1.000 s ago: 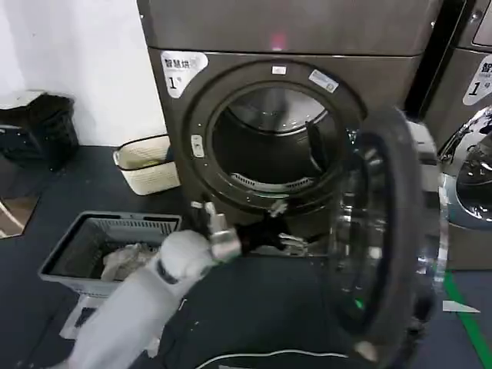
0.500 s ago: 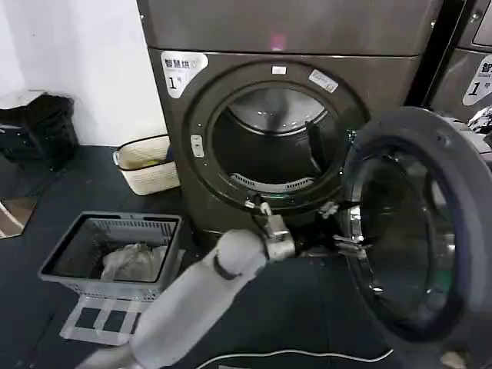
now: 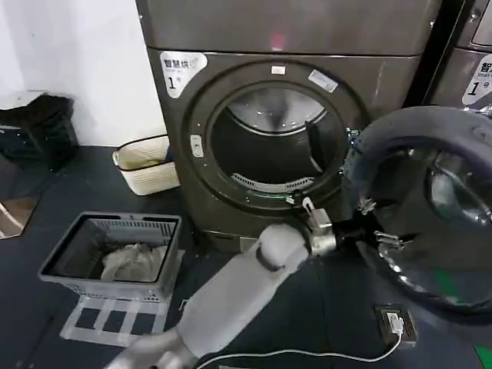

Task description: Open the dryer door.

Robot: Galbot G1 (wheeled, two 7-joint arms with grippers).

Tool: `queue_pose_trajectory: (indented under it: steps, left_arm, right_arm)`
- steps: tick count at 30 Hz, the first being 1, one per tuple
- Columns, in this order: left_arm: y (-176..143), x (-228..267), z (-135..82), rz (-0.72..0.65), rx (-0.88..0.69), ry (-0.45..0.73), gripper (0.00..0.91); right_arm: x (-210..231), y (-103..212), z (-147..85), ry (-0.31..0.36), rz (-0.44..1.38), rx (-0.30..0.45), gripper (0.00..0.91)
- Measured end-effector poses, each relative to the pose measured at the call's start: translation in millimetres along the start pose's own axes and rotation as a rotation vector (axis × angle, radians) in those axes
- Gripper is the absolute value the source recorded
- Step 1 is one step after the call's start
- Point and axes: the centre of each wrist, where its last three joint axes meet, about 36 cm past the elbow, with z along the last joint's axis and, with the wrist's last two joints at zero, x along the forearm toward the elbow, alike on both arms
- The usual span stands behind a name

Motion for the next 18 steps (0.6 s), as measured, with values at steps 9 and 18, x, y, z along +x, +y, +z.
queue_pose_trajectory:
  steps: [9, 18]
  left_arm:
    - [7.1, 0.8, 12.2, -0.068, 0.001, 0.061, 0.907]
    - [5.4, 3.1, 23.9, -0.191, -0.008, 0.113, 0.907]
  right_arm:
    - [-7.4, -16.6, 20.5, 0.000, 0.132, 0.039, 0.907]
    - [-10.6, -25.6, 39.1, -0.078, 0.187, 0.049, 0.907]
